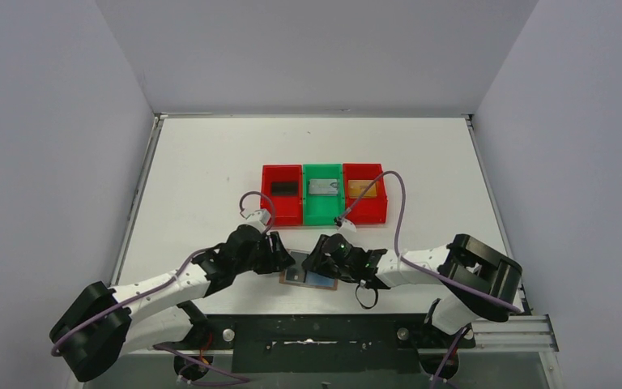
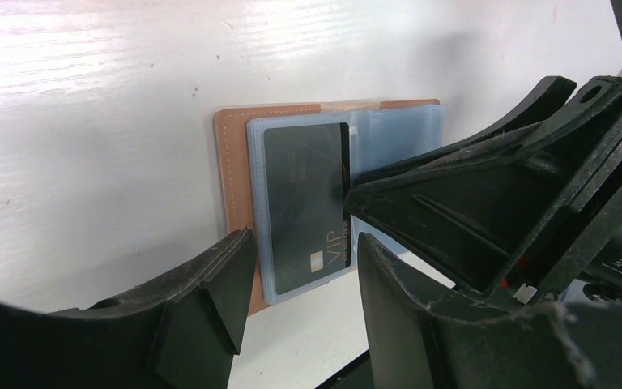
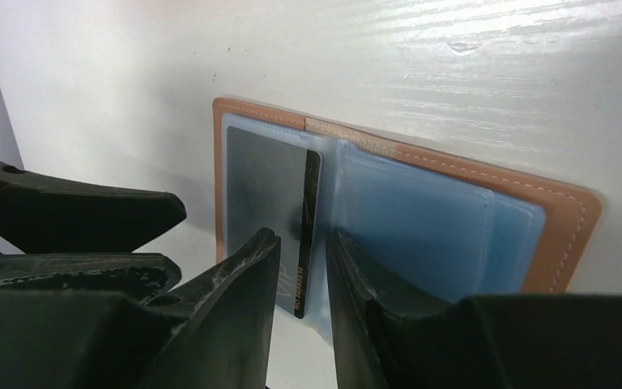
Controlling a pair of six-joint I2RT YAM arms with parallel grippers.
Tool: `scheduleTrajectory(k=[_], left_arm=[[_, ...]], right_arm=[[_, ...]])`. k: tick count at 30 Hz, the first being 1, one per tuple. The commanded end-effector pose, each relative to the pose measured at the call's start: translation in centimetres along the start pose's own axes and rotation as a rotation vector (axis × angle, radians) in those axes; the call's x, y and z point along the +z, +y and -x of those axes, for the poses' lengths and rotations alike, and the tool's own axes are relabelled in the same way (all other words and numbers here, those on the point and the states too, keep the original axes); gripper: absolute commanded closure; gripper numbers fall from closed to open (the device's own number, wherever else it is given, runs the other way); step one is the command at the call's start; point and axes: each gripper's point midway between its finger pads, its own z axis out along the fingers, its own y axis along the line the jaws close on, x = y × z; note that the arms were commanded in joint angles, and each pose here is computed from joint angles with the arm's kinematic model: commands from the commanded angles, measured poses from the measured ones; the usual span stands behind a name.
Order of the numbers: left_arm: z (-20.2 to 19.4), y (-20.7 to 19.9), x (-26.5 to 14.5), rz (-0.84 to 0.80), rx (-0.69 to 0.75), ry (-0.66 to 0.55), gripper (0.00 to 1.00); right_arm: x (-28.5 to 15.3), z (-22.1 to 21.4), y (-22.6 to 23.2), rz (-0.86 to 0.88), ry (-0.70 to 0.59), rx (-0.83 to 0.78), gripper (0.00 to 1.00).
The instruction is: Take the credit cards out of the card holder
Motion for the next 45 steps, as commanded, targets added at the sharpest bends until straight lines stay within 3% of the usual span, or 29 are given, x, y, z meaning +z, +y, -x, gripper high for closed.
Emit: scheduleTrajectory(k=[1, 8, 21, 23, 27, 32, 38, 45], left_arm=[[1.4, -2.6, 0.4, -0.073, 0.046, -0.003, 0.52], [0.7, -2.9, 1.3, -0.073, 0.075, 0.047, 0.58], [-1.6, -0.5, 2.3, 0.022, 0.082, 0.121, 0.92], [-1.5, -0.2, 2.1, 0.053, 0.086, 0.11, 0.91], [-0.4, 0.0, 1.7, 0.083, 0.092, 0.063, 0.76], [0.1, 0.5, 1.6, 0.125, 0.1, 0.051, 0.66], [-0.6, 0.5, 2.1, 0.118, 0.102, 0.086, 0.68], [-1.1, 0.2, 2.1, 0.079, 0.101, 0.096, 0.88]], right_arm=[[0.2, -1.1, -0.4, 0.03, 0.025, 0.041, 0.7], [0.3, -0.8, -0.8, 0.014, 0.01, 0.057, 0.75], [0.0, -0.5, -0.7, 0.02, 0.003, 0.058, 0.79], [0.0, -0.5, -0.6, 0.022, 0.004, 0.058, 0.79], [0.0, -0.5, -0.7, 0.019, 0.005, 0.057, 0.79], [0.0, -0.4, -0.7, 0.015, 0.001, 0.056, 0.78], [0.0, -0.3, -0.7, 0.014, 0.001, 0.055, 0.78], [0.0, -0.3, -0.3, 0.041, 0.001, 0.058, 0.79]])
